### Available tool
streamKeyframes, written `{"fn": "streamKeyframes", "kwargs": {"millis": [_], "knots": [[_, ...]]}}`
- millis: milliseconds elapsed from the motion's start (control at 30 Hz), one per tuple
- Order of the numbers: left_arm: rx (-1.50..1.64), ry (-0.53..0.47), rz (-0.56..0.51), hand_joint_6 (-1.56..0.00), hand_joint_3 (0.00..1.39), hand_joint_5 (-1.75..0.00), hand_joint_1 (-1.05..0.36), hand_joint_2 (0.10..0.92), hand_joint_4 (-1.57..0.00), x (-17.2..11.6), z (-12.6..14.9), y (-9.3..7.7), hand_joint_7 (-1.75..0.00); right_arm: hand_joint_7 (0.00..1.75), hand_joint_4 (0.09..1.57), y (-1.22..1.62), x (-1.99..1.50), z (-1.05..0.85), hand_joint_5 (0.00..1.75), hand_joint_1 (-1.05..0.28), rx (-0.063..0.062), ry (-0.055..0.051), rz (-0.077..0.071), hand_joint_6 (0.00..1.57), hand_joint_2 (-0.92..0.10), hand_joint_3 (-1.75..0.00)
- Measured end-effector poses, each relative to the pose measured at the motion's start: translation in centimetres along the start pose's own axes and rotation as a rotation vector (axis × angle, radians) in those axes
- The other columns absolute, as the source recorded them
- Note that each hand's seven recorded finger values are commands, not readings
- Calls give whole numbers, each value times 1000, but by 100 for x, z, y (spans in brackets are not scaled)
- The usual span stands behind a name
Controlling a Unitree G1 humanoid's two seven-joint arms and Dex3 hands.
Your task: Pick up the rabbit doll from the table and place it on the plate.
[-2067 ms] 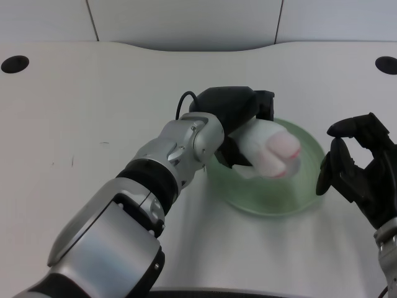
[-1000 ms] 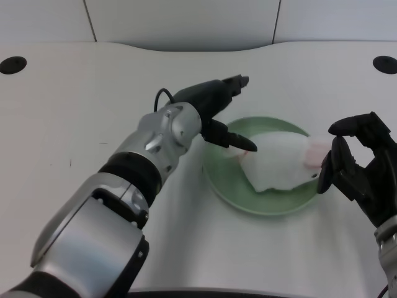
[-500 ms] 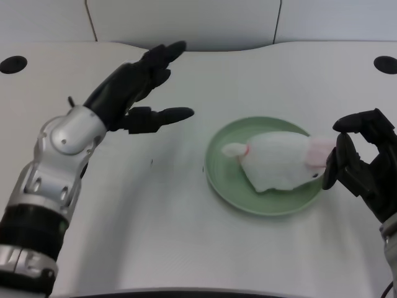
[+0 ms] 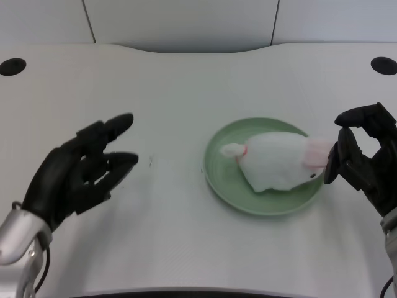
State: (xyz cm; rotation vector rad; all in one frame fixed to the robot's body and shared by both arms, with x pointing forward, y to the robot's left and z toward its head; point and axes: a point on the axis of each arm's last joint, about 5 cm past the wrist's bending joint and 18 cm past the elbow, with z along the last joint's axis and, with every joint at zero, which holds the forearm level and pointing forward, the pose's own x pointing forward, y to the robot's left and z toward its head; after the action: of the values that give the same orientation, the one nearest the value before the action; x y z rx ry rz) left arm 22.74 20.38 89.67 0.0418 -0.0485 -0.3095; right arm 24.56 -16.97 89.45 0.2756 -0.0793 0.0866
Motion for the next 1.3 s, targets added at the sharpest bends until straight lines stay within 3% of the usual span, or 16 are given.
{"fn": "streamKeyframes", "kwargs": {"millis": [33, 133, 333, 467, 600, 800, 933, 1033, 1133, 1300], "knots": [[-9, 20, 11, -591, 368, -1186, -665, 921, -381, -65, -49, 3, -144, 1746, 1038, -4, 3, 0, 1746, -168, -1, 2, -1, 457, -876, -880], [-37, 37, 47, -661, 410, -1421, -666, 921, -383, -202, -112, 28, -178, 1746, 1056, 4, 26, 5, 1746, -161, 1, 4, 4, 476, -867, -890], [-55, 35, 72, -691, 422, -1509, -667, 921, -401, -271, -128, 56, -199, 1746, 1074, -12, 35, -18, 1746, -162, -1, 16, 11, 496, -863, -904], [-114, 32, 94, -802, 493, -1719, -615, 921, -537, -313, -178, 33, -427, 1746, 1079, -26, 37, -15, 1746, -167, -5, 14, 16, 497, -850, -907], [-165, 84, 115, -656, 527, -1745, -637, 921, -504, -388, -317, -18, -738, 1746, 1080, -68, 31, -27, 1746, -179, -7, 24, 13, 492, -849, -909], [-164, 68, 135, -565, 494, -1746, -654, 921, -513, -398, -342, -1, -991, 1746, 1079, -85, 40, -23, 1746, -183, -15, 27, 15, 490, -840, -911], [-166, 72, 140, -557, 508, -1746, -647, 921, -507, -400, -350, 5, -1102, 1746, 1069, -81, 50, -19, 1746, -188, -18, 26, 13, 485, -838, -915], [-170, 80, 144, -547, 514, -1746, -644, 921, -515, -405, -366, 10, -1156, 1746, 1061, -74, 62, -10, 1746, -190, -21, 17, 11, 486, -839, -915], [-175, 95, 150, -531, 510, -1746, -643, 921, -525, -415, -398, 12, -1201, 1746, 1060, -73, 76, -22, 1746, -179, -19, 21, 11, 486, -849, -921], [-176, 92, 156, -514, 489, -1746, -641, 921, -521, -417, -410, 7, -1252, 1746, 1029, -73, 82, -27, 1746, -190, -19, 16, 7, 471, -859, -895]]}}
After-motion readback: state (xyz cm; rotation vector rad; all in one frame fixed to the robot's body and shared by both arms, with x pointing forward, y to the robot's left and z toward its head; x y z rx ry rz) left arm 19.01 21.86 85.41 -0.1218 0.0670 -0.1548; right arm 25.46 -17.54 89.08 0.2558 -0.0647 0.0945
